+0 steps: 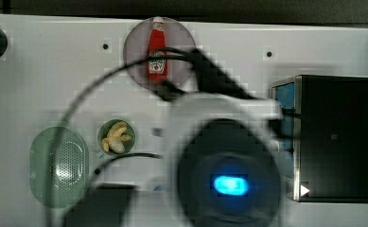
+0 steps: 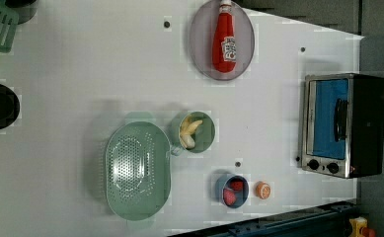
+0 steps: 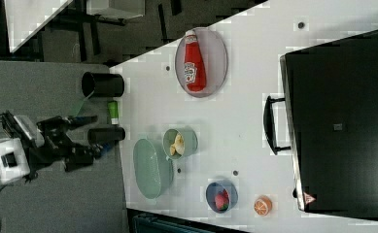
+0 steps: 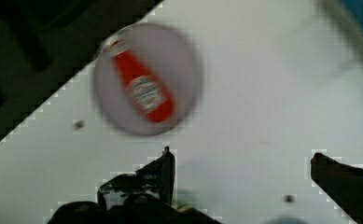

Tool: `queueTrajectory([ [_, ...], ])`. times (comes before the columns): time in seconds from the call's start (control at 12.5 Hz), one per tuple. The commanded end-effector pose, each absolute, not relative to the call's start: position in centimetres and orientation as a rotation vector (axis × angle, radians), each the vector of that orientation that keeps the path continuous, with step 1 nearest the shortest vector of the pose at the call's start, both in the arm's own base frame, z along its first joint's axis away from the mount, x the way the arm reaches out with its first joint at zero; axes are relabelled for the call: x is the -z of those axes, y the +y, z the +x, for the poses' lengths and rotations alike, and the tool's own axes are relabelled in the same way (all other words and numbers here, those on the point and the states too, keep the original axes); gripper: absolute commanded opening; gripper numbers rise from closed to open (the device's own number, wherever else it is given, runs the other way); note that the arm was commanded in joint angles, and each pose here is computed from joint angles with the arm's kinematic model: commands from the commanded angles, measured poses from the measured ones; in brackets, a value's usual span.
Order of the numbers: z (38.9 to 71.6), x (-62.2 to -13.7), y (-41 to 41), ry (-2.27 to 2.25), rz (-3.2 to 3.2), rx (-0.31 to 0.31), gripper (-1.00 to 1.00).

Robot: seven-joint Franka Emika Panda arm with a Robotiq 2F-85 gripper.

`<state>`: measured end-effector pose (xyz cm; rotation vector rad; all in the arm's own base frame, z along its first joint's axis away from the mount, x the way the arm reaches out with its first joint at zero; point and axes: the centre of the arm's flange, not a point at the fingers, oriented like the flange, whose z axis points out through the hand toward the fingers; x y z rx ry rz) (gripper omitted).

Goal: Pick Banana and place it in mug.

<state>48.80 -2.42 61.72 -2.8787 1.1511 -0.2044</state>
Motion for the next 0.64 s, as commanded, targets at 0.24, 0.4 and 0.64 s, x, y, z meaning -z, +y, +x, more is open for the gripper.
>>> queueTrajectory([
  [0.24, 48.0, -59.6, -6.3, 1.299, -2.851, -0.032, 1.0],
  [0.4, 48.1, -59.0, -6.6, 1.309, -2.849, -0.05, 1.0],
  [0.64, 48.4, -58.3, -6.5, 1.309, -2.854, -0.069, 1.0],
])
